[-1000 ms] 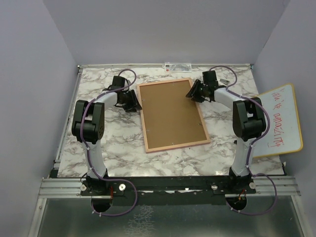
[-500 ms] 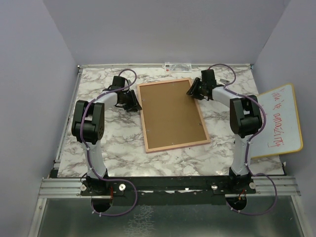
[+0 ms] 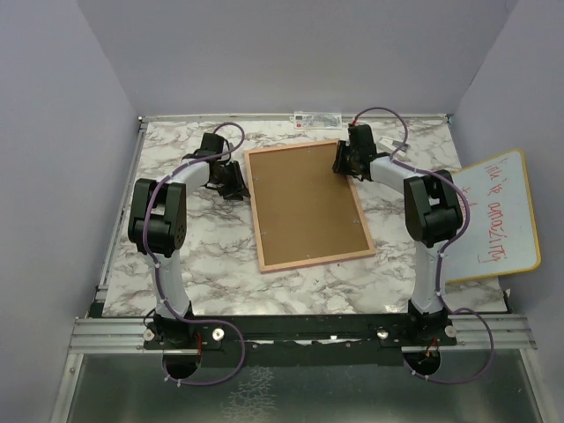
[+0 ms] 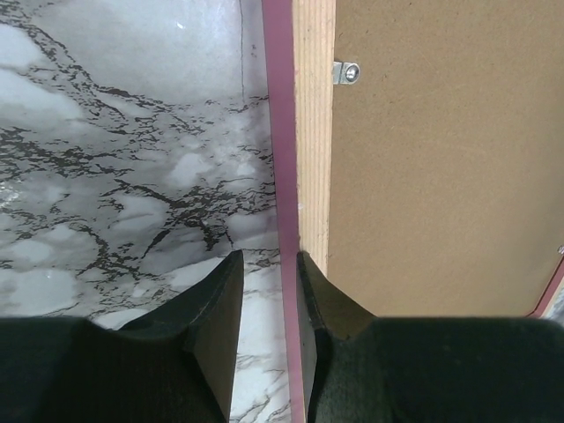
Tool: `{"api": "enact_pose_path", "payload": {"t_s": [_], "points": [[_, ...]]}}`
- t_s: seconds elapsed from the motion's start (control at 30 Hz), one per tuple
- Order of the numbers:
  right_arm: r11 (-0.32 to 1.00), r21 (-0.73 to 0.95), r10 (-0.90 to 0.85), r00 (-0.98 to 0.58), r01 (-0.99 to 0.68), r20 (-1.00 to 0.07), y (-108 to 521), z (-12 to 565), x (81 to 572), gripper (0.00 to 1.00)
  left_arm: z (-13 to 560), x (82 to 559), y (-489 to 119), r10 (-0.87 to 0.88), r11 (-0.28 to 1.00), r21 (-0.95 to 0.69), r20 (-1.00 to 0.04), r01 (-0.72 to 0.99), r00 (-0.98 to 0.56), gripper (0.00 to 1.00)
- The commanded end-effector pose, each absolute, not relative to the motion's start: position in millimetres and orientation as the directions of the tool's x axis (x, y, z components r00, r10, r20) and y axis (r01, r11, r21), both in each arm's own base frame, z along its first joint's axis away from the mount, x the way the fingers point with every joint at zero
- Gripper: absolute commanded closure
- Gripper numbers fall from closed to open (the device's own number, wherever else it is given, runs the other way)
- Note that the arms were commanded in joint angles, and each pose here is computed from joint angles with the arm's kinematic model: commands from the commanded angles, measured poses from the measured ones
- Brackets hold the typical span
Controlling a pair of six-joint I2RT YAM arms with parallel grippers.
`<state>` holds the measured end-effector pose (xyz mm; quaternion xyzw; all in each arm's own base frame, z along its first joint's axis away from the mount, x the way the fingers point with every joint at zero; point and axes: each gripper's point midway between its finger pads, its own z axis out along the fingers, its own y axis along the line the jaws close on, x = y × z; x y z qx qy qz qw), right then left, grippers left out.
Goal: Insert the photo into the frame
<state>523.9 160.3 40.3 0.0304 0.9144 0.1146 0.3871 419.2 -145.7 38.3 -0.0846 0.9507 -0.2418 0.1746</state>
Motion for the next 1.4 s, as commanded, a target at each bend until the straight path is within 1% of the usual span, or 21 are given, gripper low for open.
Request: {"api": "enact_pose_path", "payload": {"t_s": [0.0, 0.1, 0.17, 0.27, 0.4, 0.53, 0.7, 0.8, 0.9, 0.97, 1.03, 1.1, 1.2, 1.37], "points": [[0.985, 0.166, 0.086, -0.671, -0.056, -0.736, 151, 55, 529, 0.59, 28, 412, -135, -0.225, 0.894, -0.439, -0.257, -0.094, -0.940, 0.69], [0.956, 0.274, 0.141, -0.655, -0.104, -0.742, 170, 97, 522, 0.57, 43, 420, -138, -0.230, 0.888, -0.454, -0.289, -0.078, -0.929, 0.68], [0.930, 0.340, 0.173, -0.654, -0.137, -0.737, 181, 121, 515, 0.55, 54, 427, -139, -0.239, 0.885, -0.460, -0.313, -0.073, -0.919, 0.66], [0.910, 0.388, 0.198, -0.669, -0.145, -0.716, 195, 137, 503, 0.54, 73, 436, -139, -0.254, 0.880, -0.471, -0.353, -0.063, -0.900, 0.62], [0.913, 0.380, 0.165, -0.719, -0.147, -0.675, 217, 140, 483, 0.53, 97, 441, -135, -0.278, 0.882, -0.467, -0.404, -0.064, -0.871, 0.58], [0.918, 0.361, 0.112, -0.763, -0.167, -0.637, 255, 140, 451, 0.52, 116, 437, -119, -0.314, 0.903, -0.415, -0.469, -0.108, -0.825, 0.56], [0.920, 0.337, 0.024, -0.825, -0.203, -0.564, 309, 125, 408, 0.51, 135, 413, -85, -0.375, 0.918, -0.332, -0.544, -0.218, -0.750, 0.52], [0.920, 0.303, -0.045, -0.836, -0.248, -0.547, 343, 118, 388, 0.49, 138, 390, -69, -0.414, 0.908, -0.310, -0.566, -0.281, -0.712, 0.46], [0.926, 0.248, -0.109, -0.832, -0.283, -0.543, 370, 110, 374, 0.46, 136, 368, -57, -0.462, 0.887, -0.316, -0.575, -0.338, -0.675, 0.42], [0.931, 0.220, -0.135, -0.837, -0.290, -0.531, 386, 101, 366, 0.45, 131, 355, -51, -0.497, 0.868, -0.329, -0.574, -0.372, -0.651, 0.42], [0.938, 0.203, -0.151, -0.857, -0.282, -0.493, 396, 86, 360, 0.45, 120, 340, -49, -0.548, 0.837, -0.357, -0.542, -0.416, -0.637, 0.43], [0.942, 0.176, -0.182, -0.873, -0.287, -0.453, 404, 67, 351, 0.45, 107, 327, -49, -0.590, 0.807, -0.386, -0.501, -0.446, -0.633, 0.43], [0.940, 0.144, -0.220, -0.871, -0.310, -0.438, 414, 56, 342, 0.47, 94, 315, -48, -0.633, 0.773, -0.419, -0.465, -0.476, -0.619, 0.43], [0.943, 0.090, -0.256, -0.872, -0.320, -0.418, 417, 41, 339, 0.53, 85, 307, -55, -0.647, 0.757, -0.455, -0.420, -0.469, -0.637, 0.43]]}}
